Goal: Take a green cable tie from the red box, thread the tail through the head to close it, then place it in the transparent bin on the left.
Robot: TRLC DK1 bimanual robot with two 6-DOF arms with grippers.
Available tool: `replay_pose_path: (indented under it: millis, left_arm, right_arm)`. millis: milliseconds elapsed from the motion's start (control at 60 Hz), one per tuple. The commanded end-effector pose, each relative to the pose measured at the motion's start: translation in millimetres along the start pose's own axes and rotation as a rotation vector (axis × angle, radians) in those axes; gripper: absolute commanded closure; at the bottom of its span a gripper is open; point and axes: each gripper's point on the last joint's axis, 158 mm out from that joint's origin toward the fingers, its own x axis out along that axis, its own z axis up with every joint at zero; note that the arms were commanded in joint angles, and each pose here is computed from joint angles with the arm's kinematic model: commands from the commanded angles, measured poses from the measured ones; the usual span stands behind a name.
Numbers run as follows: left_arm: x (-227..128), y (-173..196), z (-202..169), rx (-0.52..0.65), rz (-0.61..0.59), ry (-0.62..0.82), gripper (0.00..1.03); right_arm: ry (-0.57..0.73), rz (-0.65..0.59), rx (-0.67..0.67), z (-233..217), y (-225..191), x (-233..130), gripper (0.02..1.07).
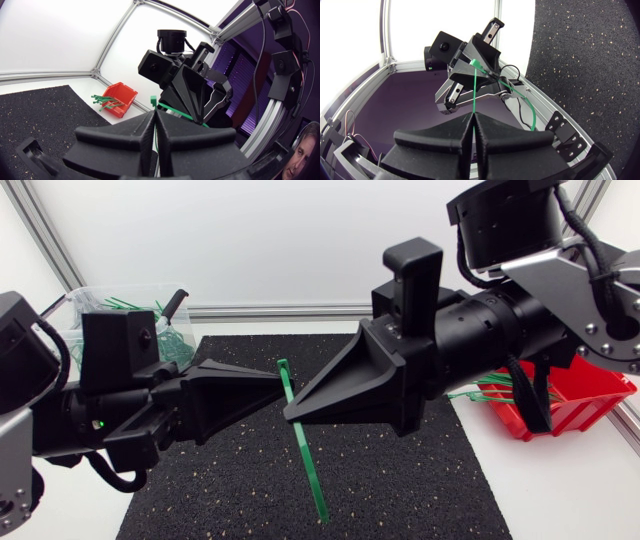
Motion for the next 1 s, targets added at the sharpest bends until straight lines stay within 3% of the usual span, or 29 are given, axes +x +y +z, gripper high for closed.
replay_pose_path:
  millis: [0, 617, 983]
  left_arm:
    - [1.3, -3.1, -0.2, -0.016, -0.011, 0.003, 0.99]
    - [0.7, -13.2, -4.1, -0.007, -0.031, 0.009, 0.99]
    - [2.4, -28.6, -23.0, 0.155, -0.002, 0.019, 0.99]
  right_arm:
    - [0.0, -0.01, 0.046, 1.9, -8.8, 3.3, 1.01]
    - [-0.038, -0.016, 0.044, 14.6, -8.8, 0.8, 1.01]
    - [-0.046, -0.011, 0.032, 10.8, 1.8, -3.1, 1.01]
